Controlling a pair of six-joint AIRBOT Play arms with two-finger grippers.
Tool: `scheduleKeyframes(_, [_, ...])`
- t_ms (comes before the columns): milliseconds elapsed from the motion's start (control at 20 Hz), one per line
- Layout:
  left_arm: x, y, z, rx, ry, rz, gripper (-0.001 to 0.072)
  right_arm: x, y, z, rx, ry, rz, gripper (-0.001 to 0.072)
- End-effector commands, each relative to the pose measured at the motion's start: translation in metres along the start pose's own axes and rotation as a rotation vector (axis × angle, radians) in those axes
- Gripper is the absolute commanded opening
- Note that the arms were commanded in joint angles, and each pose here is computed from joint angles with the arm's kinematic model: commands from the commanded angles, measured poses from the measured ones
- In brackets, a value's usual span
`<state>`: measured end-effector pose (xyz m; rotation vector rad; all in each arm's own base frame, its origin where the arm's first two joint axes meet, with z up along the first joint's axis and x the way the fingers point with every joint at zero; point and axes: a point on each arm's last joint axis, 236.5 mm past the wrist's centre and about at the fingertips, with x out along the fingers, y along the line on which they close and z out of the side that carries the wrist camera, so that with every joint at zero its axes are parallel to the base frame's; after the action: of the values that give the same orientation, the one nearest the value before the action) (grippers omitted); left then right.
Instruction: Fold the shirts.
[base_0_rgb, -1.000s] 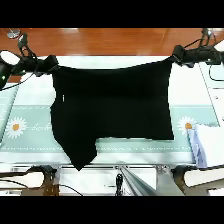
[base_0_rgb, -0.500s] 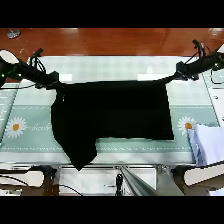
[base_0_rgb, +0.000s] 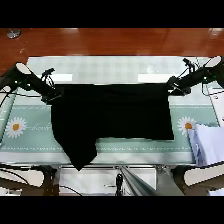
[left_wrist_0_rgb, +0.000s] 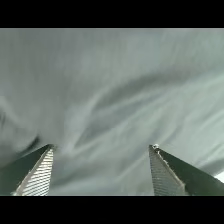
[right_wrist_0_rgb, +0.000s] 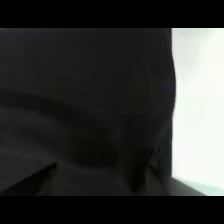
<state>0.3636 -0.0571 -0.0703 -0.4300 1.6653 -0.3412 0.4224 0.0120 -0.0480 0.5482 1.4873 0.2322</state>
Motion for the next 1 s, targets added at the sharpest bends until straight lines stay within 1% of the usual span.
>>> scheduleKeyframes(0, [-0.028, 0.021, -0.028, -0.077, 0.054, 0.072, 0.0707, -0.041, -0.025, -0.021, 0.017, 0.022, -0.098, 0.0615])
scheduleKeyframes(100, [-0.046, 0.029, -0.038, -0.103, -0.04, 0.079, 0.0707, -0.082, -0.05, -0.036, 0.038, -0.062, -0.208, 0.0614])
scheduleKeyframes(250, [-0.034, 0.05, -0.092, -0.21, -0.069, 0.065, 0.0707, -0.103, -0.044, -0.058, 0.045, -0.289, -0.204, 0.0614])
scheduleKeyframes(350, [-0.016, 0.058, -0.129, -0.281, -0.087, 0.023, 0.0706, -0.09, -0.029, -0.085, 0.07, -0.374, -0.137, 0.0614])
scheduleKeyframes(400, [-0.011, 0.059, -0.138, -0.306, -0.118, 0.005, 0.0706, -0.078, -0.018, -0.099, 0.075, -0.394, -0.076, 0.0614])
scheduleKeyframes(600, [0.011, 0.038, -0.155, -0.357, -0.213, -0.084, 0.0706, -0.039, 0.024, -0.132, 0.104, -0.348, 0.174, 0.0614])
scheduleKeyframes(850, [0.041, 0.028, -0.178, -0.342, -0.132, -0.101, 0.0705, -0.037, 0.03, -0.135, 0.117, -0.34, 0.211, 0.0614])
scheduleKeyframes(950, [0.053, 0.007, -0.181, -0.324, -0.117, -0.166, 0.0705, -0.037, 0.031, -0.135, 0.12, -0.34, 0.214, 0.0614])
